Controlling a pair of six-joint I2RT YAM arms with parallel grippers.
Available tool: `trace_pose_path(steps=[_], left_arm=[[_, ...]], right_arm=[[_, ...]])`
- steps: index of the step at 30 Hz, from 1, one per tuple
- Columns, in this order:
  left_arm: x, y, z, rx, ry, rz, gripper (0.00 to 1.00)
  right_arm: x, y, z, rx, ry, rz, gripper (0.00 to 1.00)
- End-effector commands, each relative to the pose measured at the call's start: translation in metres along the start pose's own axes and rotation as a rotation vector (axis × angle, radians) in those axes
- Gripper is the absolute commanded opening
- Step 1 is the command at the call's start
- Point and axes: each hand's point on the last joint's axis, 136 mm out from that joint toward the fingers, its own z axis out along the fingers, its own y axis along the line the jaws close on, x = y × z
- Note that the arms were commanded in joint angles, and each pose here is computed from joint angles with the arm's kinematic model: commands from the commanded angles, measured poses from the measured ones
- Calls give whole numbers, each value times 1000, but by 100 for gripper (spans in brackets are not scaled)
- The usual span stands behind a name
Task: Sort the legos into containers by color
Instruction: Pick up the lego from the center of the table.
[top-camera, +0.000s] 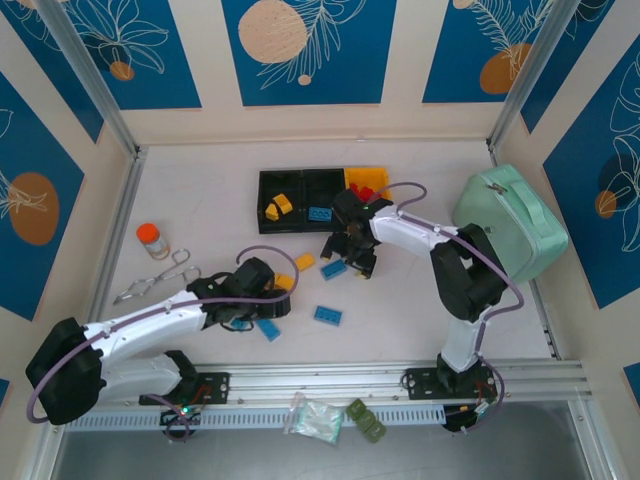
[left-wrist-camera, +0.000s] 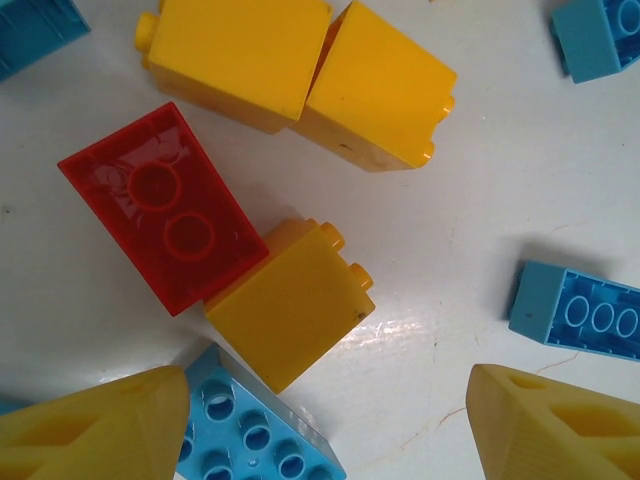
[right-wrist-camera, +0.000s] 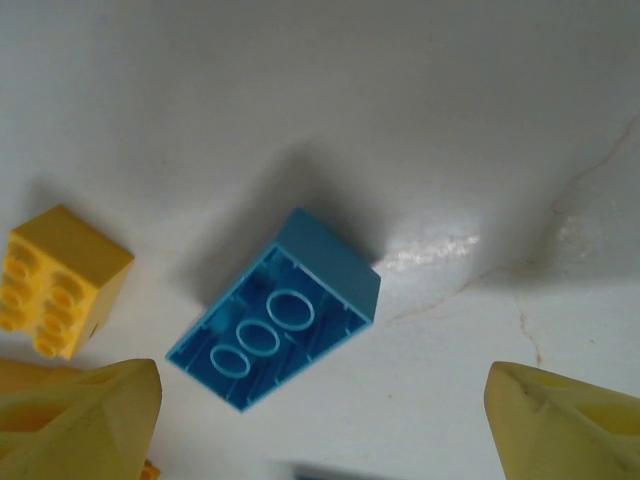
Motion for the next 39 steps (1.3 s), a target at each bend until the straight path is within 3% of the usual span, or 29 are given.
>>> trace_pose_path(steps=[1,10,20,23,28,39], left_arm=[[0,-3,-1,33,-6,-27,73],[3,1,2,31,-4,-38,73],[4,0,4,37,0,-43,73],[4,0,5,41,0,-45,73],[4,-1,6,42,5,-45,73],[-7,-17,2,93,-19,-28,73]], right_arm=[[1,10,0,-1,22,43,84],[0,18,20,27,52,34,72],[5,21,24,5,65,-2,41],[5,21,19,-9,57,-15,36],[3,24,6,-36,27,-47,31],[-18,39,-56,-86,-104,-155,31]])
